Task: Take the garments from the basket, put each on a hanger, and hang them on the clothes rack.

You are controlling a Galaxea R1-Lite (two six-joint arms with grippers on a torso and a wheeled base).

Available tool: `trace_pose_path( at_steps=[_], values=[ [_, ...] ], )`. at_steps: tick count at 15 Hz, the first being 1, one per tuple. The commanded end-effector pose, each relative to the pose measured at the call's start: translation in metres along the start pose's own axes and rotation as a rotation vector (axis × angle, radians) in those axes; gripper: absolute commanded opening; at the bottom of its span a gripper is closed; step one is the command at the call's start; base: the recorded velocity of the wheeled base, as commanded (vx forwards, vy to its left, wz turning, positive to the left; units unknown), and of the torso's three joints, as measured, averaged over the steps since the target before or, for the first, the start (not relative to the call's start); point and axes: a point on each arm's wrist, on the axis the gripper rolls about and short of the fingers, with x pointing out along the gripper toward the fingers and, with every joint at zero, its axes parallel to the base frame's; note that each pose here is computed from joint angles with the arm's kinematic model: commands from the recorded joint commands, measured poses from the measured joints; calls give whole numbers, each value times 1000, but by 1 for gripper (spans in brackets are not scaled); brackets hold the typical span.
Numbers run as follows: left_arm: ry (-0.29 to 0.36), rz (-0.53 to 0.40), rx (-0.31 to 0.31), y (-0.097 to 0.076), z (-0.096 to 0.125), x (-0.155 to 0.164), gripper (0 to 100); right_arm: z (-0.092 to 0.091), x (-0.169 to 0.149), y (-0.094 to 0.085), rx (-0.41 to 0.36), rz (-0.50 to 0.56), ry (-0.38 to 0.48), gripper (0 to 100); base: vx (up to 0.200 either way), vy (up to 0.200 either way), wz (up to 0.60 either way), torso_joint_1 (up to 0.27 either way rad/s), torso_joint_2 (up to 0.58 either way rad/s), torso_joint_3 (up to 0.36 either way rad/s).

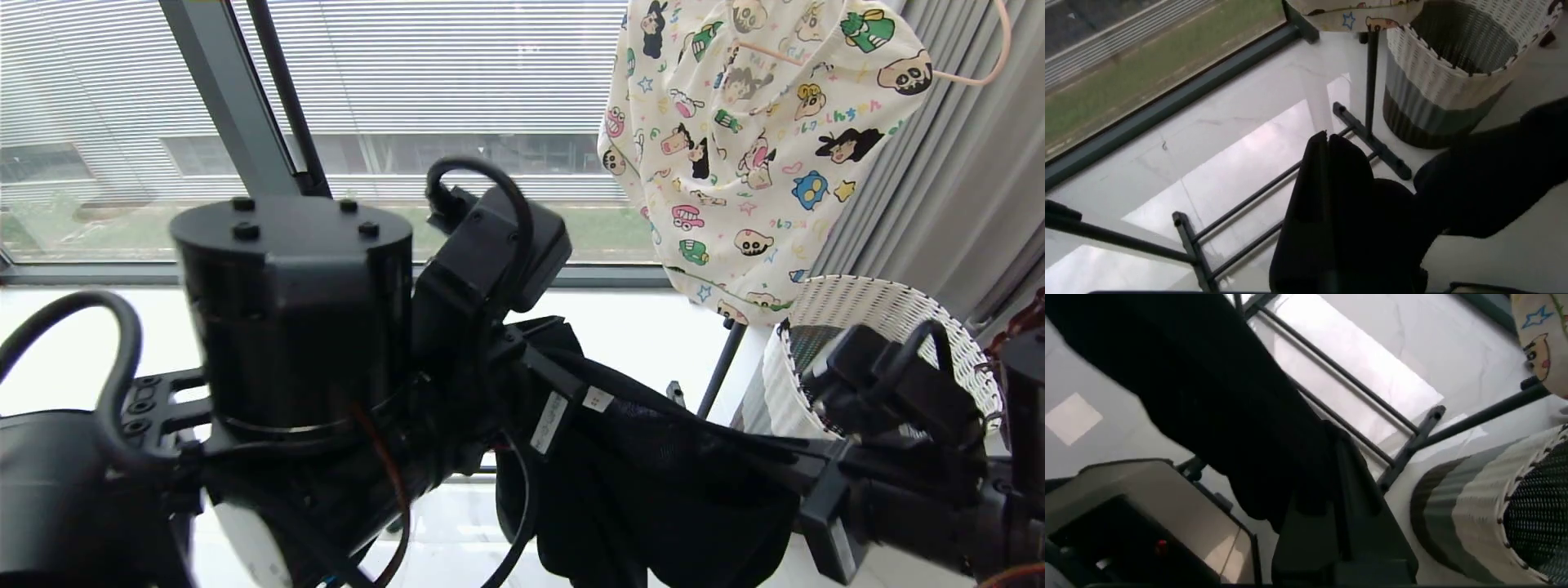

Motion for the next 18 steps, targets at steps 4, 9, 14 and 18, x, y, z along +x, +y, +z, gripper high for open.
trace_pose_path(
  at_steps=[4, 9, 14, 18],
  values=[
    [54, -10, 13, -10, -11, 27, 0, -14, -18, 14, -49, 88, -15, 0, 0, 0, 0, 0, 0, 0],
    [186, -56, -140, -53, -47, 2, 0, 46, 4, -37, 89, -143, -153, 0, 0, 0, 0, 0, 0, 0],
    [236, -19, -95, -68, -61, -1, 0, 60, 11, -41, 97, -158, -173, 0, 0, 0, 0, 0, 0, 0],
    [236, 95, -93, -60, -61, 3, 0, 49, 2, -40, 93, -155, -163, 0, 0, 0, 0, 0, 0, 0]
  ],
)
